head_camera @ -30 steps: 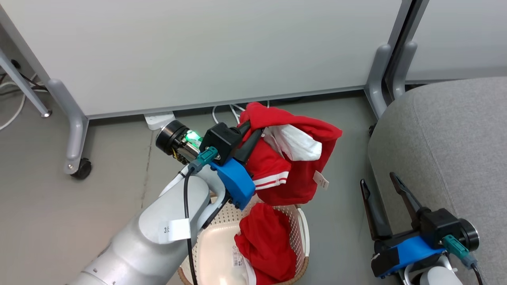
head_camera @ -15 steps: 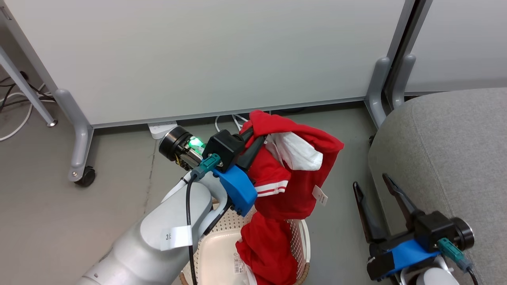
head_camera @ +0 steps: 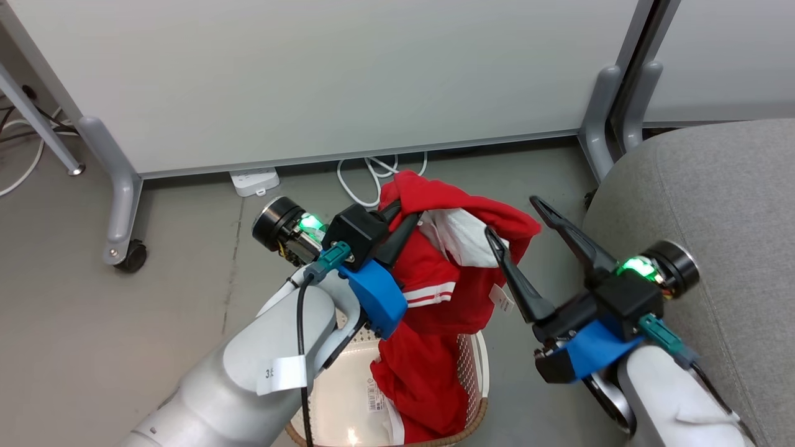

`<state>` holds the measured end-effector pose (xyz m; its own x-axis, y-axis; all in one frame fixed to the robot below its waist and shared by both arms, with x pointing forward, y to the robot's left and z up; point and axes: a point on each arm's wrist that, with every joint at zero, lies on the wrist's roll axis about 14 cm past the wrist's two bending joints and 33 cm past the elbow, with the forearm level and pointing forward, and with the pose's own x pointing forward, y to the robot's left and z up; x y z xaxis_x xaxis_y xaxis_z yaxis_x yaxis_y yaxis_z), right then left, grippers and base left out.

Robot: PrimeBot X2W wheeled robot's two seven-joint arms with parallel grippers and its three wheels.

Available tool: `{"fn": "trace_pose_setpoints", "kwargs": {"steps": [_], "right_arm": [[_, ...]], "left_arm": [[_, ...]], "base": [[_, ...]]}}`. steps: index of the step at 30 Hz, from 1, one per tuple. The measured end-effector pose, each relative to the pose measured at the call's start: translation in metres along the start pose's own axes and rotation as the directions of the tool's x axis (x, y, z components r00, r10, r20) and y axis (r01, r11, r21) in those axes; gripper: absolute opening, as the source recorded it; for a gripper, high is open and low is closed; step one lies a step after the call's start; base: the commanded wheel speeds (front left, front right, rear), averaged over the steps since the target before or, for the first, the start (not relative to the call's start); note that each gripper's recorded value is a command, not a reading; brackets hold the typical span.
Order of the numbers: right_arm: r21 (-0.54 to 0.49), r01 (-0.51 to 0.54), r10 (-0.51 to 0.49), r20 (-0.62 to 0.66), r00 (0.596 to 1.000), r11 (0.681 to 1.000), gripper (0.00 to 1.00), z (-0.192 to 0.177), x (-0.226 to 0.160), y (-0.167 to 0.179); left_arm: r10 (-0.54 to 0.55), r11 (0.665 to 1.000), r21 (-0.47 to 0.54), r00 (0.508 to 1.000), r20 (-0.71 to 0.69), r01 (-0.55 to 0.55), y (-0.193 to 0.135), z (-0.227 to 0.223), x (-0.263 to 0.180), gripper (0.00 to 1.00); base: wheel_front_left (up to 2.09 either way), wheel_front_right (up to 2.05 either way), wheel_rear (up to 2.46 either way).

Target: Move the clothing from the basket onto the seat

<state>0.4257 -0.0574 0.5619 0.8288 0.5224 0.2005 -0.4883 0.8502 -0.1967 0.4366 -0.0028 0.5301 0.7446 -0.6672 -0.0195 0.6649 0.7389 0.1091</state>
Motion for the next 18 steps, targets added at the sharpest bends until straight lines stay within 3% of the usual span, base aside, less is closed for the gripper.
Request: {"fn": "trace_pose_setpoints", "kwargs": {"steps": [9, 18], "right_arm": [[-0.054, -0.098, 0.093, -0.084, 0.992, 0.994, 1.00, -0.028, 0.024, 0.008], [-0.045, -0.130, 0.119, -0.191, 0.974, 0.991, 1.00, -0.062, 0.026, 0.012]], "left_arm": [[-0.019, 1.000, -0.002, 1.000, 0.000, 0.019, -0.005, -0.003, 0.005, 0.00], [-0.038, 0.999, 0.005, 0.999, 0.008, 0.038, -0.010, -0.001, 0.006, 0.00]], "base": [[0.00, 0.00, 0.00], [0.00, 0.00, 0.00]]}}
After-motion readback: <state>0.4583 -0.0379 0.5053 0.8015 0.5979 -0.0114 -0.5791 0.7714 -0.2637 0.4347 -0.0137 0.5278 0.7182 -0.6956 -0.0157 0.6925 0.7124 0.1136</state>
